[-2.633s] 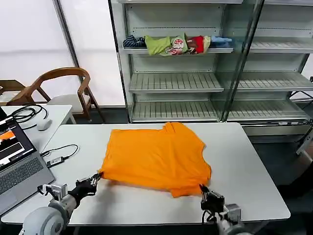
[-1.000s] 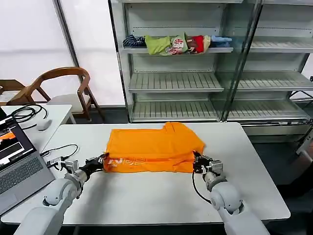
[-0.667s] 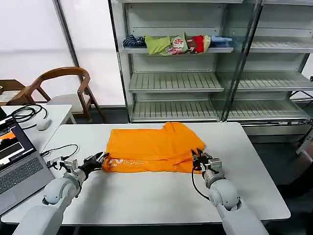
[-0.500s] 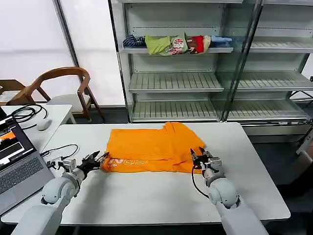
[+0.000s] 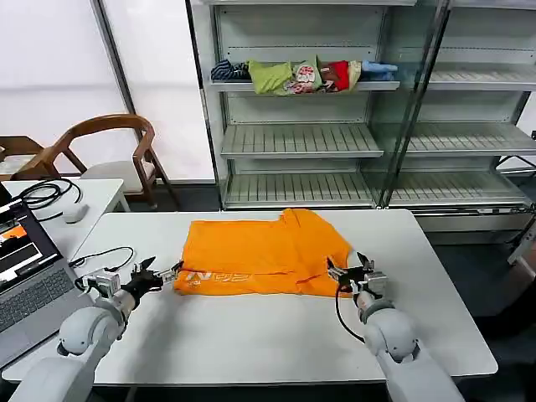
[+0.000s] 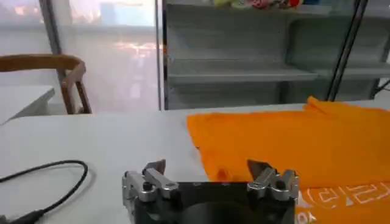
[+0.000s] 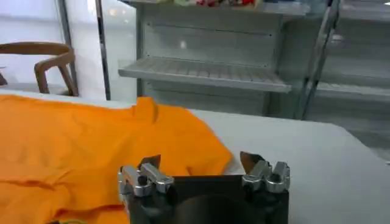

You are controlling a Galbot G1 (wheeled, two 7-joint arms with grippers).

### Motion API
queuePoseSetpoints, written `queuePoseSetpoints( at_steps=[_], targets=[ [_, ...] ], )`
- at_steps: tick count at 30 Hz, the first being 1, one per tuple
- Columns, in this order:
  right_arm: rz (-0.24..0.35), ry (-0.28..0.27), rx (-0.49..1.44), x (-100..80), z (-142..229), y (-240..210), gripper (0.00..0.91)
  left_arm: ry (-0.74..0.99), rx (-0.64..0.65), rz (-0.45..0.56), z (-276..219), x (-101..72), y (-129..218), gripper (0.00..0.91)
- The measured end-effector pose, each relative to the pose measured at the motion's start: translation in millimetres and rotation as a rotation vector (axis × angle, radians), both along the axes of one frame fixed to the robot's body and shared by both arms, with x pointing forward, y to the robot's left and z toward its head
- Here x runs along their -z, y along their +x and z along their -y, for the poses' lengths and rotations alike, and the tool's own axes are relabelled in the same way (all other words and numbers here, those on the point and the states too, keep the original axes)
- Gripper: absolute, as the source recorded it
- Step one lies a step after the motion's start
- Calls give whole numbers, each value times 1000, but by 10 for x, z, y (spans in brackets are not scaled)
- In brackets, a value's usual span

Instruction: Fold and organize the clothes.

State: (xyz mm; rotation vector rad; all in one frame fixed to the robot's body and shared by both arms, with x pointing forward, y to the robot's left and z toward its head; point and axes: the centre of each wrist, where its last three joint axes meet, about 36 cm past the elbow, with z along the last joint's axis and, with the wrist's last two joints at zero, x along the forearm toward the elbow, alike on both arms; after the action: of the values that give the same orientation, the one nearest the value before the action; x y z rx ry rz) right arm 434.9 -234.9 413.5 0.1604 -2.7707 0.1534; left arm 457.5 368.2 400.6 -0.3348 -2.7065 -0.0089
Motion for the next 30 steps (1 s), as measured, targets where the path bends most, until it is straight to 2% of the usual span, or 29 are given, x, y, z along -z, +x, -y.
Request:
queuePoseSetpoints(
  at_steps=[9,18,19,20,21,22,30],
  targets=[
    [-70,-2,11,139,52,-217,907,28,7,-58,255,74,-138,907],
    [-94,5,11,181,46,-271,907,56,-17,-100,333,95,-149,907],
    [-95,6,11,184,46,-275,786,58,-18,-103,337,94,-148,907],
    [-97,8,10,189,45,-279,353,60,-19,-106,340,95,-146,907],
    [-99,10,10,193,44,-284,0,62,-20,-110,343,94,-143,202],
    [-100,11,9,196,46,-287,0,64,-21,-113,345,95,-143,20],
    [-110,21,9,199,51,-289,0,66,-8,-138,395,117,-165,20]
  ],
)
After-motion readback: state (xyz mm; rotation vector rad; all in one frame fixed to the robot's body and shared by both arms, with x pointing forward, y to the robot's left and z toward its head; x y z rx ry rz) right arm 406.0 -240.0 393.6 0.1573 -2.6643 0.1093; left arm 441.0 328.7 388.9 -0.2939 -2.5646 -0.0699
